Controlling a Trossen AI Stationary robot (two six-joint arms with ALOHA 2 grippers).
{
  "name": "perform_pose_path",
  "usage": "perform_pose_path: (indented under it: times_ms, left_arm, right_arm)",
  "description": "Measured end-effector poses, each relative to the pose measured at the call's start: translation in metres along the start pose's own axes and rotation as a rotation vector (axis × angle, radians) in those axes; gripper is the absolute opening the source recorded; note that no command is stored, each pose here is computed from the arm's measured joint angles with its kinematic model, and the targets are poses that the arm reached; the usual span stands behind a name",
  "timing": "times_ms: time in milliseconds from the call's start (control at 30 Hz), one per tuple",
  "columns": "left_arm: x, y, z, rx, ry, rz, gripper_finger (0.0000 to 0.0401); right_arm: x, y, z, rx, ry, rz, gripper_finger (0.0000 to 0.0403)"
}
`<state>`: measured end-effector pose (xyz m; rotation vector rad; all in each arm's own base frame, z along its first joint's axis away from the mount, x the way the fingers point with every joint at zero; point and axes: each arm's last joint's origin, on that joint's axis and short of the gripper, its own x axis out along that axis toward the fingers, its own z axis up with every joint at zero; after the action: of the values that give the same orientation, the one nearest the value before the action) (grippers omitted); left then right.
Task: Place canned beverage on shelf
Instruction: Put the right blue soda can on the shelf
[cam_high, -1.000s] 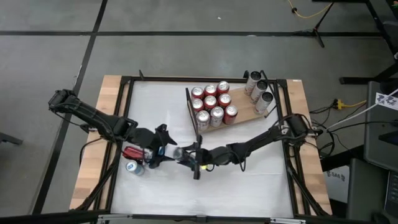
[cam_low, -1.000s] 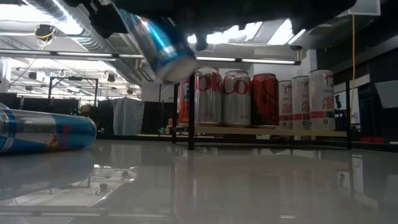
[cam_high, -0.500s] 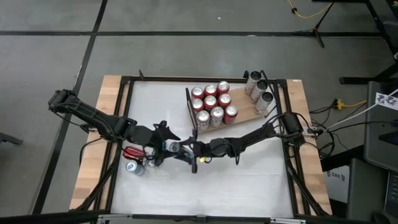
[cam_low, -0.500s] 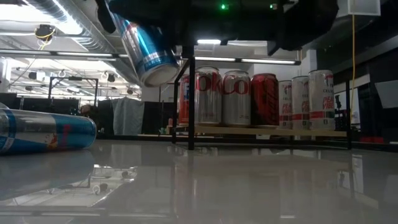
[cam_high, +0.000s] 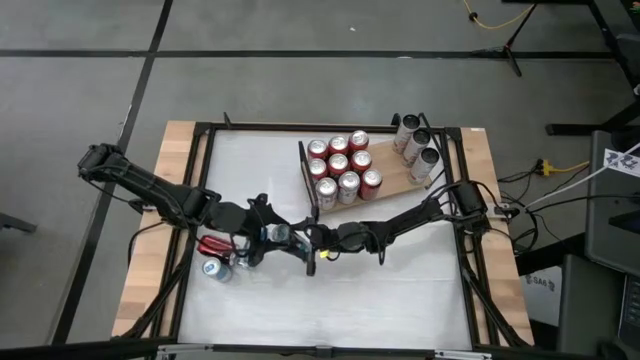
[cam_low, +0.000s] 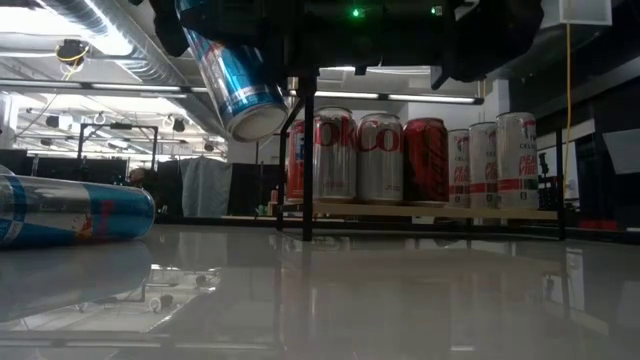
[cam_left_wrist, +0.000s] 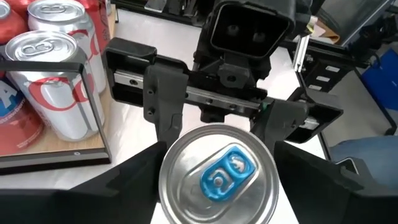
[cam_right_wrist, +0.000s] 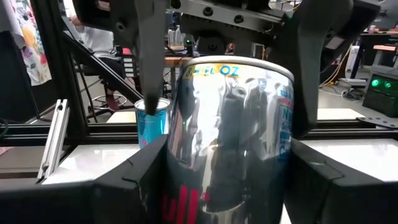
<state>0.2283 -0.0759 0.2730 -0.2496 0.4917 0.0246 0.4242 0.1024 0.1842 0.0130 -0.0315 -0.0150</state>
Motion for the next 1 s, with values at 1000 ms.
perform_pose_path:
  times_ms: [1000]
  left_arm:
    - [0.0003,0.0007,-0.0013,0.005,0.007,0.018,0.0214]
  right_arm:
    - [-0.0046,-0.0016,0.0066,-0.046,0.122,-0.001,0.0354]
